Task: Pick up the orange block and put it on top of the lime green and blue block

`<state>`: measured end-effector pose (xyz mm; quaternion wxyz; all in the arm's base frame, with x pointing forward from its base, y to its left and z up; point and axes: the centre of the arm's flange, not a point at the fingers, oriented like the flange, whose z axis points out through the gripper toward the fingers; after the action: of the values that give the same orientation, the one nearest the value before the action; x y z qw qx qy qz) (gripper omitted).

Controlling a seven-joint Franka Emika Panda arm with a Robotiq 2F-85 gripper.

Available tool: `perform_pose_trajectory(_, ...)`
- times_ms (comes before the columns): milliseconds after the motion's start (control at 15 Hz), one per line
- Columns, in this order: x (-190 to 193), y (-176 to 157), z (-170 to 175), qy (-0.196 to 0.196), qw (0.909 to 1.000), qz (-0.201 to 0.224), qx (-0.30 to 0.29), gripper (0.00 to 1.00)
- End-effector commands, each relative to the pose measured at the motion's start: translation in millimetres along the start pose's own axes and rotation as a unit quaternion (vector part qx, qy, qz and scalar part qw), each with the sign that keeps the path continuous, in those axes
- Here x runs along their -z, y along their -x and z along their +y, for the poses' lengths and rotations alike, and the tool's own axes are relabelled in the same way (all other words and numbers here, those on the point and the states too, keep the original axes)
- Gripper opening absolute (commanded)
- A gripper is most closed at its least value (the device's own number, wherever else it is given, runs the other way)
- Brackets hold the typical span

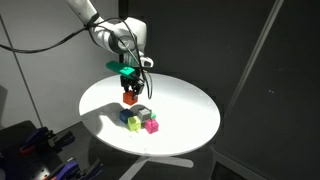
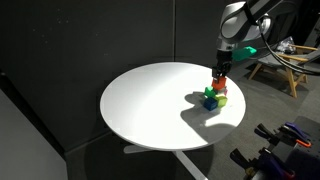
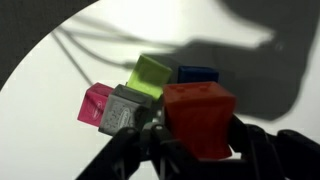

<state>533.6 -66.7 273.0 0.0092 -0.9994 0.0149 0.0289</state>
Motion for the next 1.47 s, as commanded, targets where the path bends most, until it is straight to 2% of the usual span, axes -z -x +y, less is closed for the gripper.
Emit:
perform_pose_trajectory(0, -10, -4, -1, 0.003, 1.0000, 0.006, 0.005, 0.27)
perform_pose_trajectory(1400, -63, -9, -1, 0.020, 0.9995, -0.015, 0.020, 0.27)
